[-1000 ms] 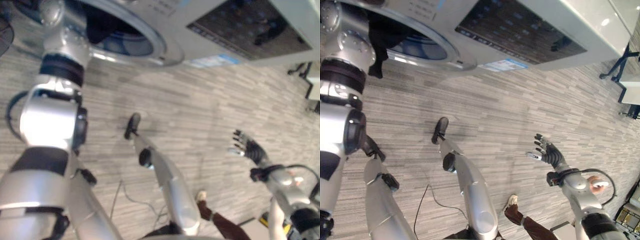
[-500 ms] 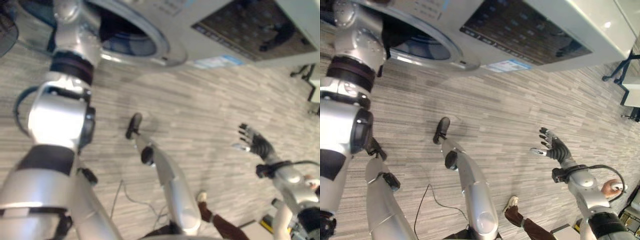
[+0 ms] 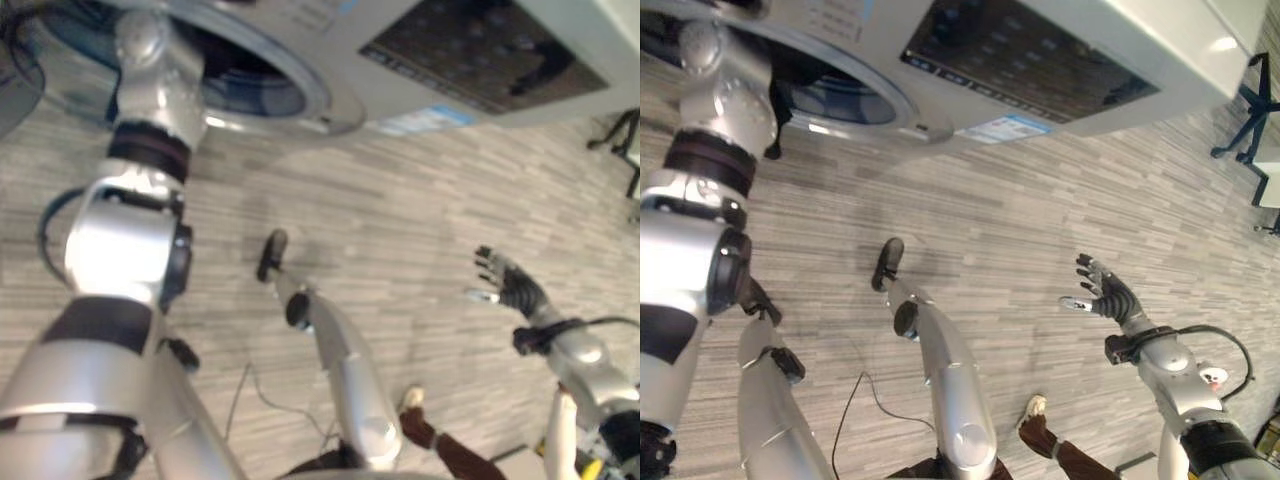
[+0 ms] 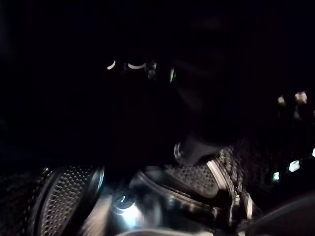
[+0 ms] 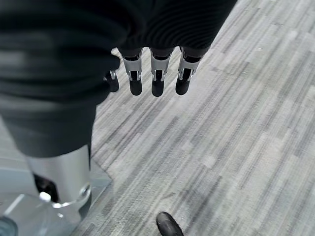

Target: Grab the laundry basket,head to the washer,open it,put in the laundry and shut it.

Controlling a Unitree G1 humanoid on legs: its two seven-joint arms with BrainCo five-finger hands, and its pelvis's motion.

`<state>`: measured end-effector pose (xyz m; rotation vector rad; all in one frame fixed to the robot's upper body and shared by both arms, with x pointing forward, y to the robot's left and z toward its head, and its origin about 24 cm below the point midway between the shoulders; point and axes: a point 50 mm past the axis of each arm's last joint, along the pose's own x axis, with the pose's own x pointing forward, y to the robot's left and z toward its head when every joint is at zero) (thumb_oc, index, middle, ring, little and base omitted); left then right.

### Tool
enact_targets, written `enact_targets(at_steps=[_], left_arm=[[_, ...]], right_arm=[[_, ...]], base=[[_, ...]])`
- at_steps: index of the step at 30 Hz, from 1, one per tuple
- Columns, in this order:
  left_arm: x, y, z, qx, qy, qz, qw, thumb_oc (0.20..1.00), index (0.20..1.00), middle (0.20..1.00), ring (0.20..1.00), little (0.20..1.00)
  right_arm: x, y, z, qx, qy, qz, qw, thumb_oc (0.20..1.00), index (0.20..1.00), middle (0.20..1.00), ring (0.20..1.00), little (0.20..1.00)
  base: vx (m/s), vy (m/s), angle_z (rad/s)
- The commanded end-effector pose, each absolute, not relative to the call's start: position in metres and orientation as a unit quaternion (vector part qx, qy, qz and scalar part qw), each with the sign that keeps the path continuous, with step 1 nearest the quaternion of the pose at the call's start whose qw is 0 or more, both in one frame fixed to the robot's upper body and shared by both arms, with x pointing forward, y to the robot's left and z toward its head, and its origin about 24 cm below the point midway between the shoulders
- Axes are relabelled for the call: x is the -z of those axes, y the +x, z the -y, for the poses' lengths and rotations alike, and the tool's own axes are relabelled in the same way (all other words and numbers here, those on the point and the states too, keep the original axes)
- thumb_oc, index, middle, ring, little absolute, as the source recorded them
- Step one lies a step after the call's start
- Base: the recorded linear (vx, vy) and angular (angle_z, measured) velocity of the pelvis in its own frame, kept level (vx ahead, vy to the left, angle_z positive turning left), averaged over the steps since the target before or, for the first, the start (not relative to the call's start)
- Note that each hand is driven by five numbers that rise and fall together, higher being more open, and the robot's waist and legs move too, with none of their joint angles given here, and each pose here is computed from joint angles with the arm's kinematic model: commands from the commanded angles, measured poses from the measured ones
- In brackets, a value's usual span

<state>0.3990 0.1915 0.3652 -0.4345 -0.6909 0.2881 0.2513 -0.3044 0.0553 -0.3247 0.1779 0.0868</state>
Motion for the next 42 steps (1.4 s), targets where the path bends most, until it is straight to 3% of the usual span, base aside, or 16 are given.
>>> enact_targets(at_steps=[1, 9, 10, 14, 15, 20, 26, 33, 34, 37, 42], left_arm=[[-0.431, 0.364, -0.146, -0.01, -0.22, 0.46, 0.86, 1.0, 1.0, 1.0, 1.0, 1.0], [-0.367, 0.369, -0.117, 0.057, -0.185, 0.42, 0.887, 1.0, 1.0, 1.0, 1.0, 1.0], [-0.336, 0.373, -0.102, 0.069, -0.192, 0.387, 0.899, 1.0, 1.0, 1.0, 1.0, 1.0], [-0.31, 0.358, -0.088, 0.105, -0.16, 0.389, 0.901, 1.0, 1.0, 1.0, 1.0, 1.0], [-0.278, 0.35, -0.098, 0.1, -0.155, 0.372, 0.91, 1.0, 1.0, 1.0, 1.0, 1.0], [-0.217, 0.331, -0.116, 0.092, -0.132, 0.318, 0.934, 1.0, 1.0, 1.0, 1.0, 1.0], [-0.088, 0.255, -0.171, 0.076, -0.086, 0.112, 0.987, 1.0, 1.0, 1.0, 1.0, 1.0], [-0.045, 0.228, -0.198, 0.04, -0.041, 0.017, 0.998, 1.0, 1.0, 1.0, 1.0, 1.0], [-0.037, 0.224, -0.2, 0.026, -0.054, 0.004, 0.998, 1.0, 1.0, 1.0, 1.0, 1.0], [-0.029, 0.22, -0.198, 0.018, -0.055, -0.011, 0.998, 1.0, 1.0, 1.0, 1.0, 1.0], [-0.012, 0.203, -0.198, 0.017, -0.066, -0.051, 0.996, 1.0, 1.0, 1.0, 1.0, 1.0]], right_arm=[[-0.06, 0.241, 0.319, -0.017, -0.15, -0.089, 0.985, 1.0, 1.0, 1.0, 1.0, 1.0], [-0.045, 0.231, 0.309, -0.036, -0.115, -0.11, 0.987, 1.0, 1.0, 1.0, 1.0, 1.0], [-0.001, 0.224, 0.325, 0.064, -0.074, -0.172, 0.98, 1.0, 1.0, 1.0, 1.0, 1.0], [0.006, 0.229, 0.32, 0.074, -0.059, -0.178, 0.98, 1.0, 1.0, 1.0, 1.0, 1.0], [0.01, 0.224, 0.322, 0.085, -0.049, -0.181, 0.978, 1.0, 1.0, 1.0, 1.0, 1.0], [0.017, 0.218, 0.322, 0.097, -0.028, -0.19, 0.977, 1.0, 1.0, 1.0, 1.0, 1.0], [0.038, 0.197, 0.322, 0.125, 0.021, -0.222, 0.967, 1.0, 1.0, 1.0, 1.0, 1.0], [0.061, 0.19, 0.299, 0.117, 0.047, -0.252, 0.96, 1.0, 1.0, 1.0, 1.0, 1.0], [0.076, 0.165, 0.285, 0.098, 0.043, -0.28, 0.954, 1.0, 1.0, 1.0, 1.0, 1.0], [0.081, 0.177, 0.283, 0.112, 0.034, -0.285, 0.951, 1.0, 1.0, 1.0, 1.0, 1.0], [0.085, 0.2, 0.243, 0.087, 0.057, -0.274, 0.956, 1.0, 1.0, 1.0, 1.0, 1.0]], base=[[0.0, 0.0, 0.0], [-0.02, 0.037, 0.01], [-0.01, 0.015, 0.09], [-0.02, 0.065, 0.22], [-0.02, 0.063, -0.03], [-0.02, 0.067, 0.0], [-0.01, 0.074, -0.05], [0.01, 0.076, 0.07], [0.01, 0.125, 0.07], [0.02, 0.098, 0.01], [0.01, 0.073, 0.17]])
